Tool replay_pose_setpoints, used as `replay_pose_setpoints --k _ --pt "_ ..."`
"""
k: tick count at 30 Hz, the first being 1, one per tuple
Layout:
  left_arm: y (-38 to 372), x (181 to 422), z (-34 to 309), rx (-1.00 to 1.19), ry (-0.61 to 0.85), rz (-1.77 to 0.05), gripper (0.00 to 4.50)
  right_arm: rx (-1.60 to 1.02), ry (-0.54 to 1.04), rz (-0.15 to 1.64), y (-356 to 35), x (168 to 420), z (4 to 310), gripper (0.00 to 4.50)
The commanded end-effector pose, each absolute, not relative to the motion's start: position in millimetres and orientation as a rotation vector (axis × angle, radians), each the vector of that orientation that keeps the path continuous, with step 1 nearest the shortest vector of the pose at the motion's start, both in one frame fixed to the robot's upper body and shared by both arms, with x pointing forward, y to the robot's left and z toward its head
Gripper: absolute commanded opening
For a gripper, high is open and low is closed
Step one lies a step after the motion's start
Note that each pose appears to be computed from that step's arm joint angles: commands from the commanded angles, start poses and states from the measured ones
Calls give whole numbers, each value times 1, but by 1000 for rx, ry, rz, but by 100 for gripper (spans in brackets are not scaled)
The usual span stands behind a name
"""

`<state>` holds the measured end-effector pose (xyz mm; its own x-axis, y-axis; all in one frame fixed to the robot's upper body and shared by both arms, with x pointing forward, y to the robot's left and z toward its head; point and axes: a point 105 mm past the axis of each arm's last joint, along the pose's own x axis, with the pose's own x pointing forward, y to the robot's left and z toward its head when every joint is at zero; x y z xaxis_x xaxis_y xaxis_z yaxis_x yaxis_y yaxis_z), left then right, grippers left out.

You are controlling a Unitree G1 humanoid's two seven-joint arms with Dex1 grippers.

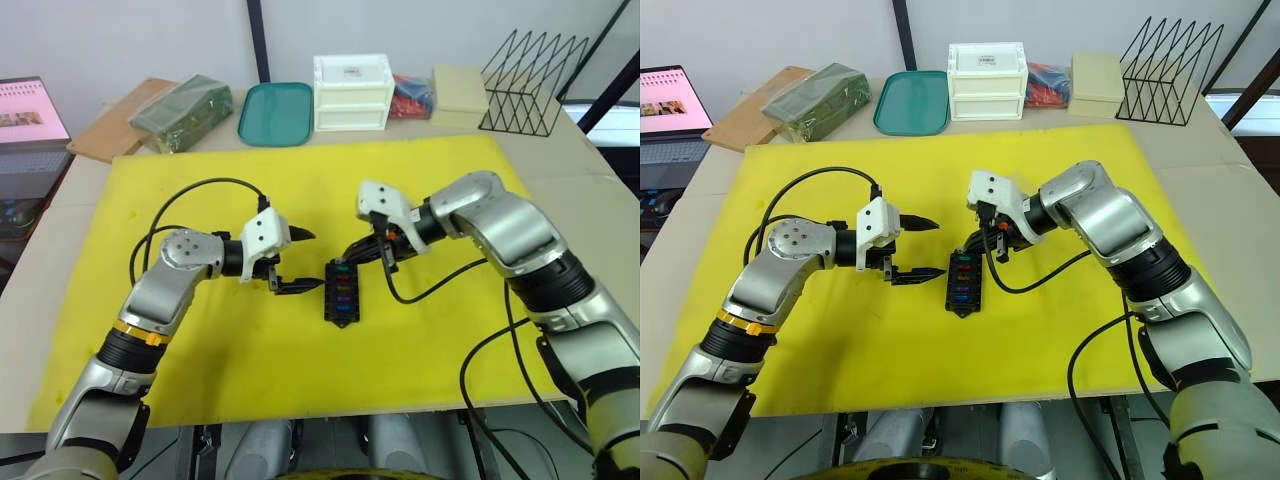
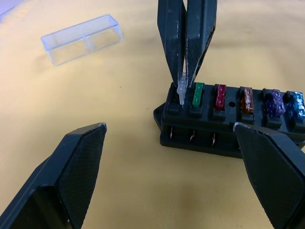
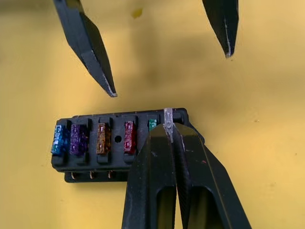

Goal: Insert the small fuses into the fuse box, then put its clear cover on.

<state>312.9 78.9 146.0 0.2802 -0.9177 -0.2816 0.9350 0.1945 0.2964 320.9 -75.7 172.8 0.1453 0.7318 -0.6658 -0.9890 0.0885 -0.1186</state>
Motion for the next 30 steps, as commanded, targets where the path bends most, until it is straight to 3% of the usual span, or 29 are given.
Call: replay_pose_setpoints --k 1,8,30 --pt "76 309 154 470 2 -1308 450 -696 428 1352 -69 321 194 1" --pt "74 300 151 471 10 -1365 450 -831 418 1286 -72 325 199 1" --pt "71 290 146 473 46 -1470 450 -761 526 1321 -68 318 198 1"
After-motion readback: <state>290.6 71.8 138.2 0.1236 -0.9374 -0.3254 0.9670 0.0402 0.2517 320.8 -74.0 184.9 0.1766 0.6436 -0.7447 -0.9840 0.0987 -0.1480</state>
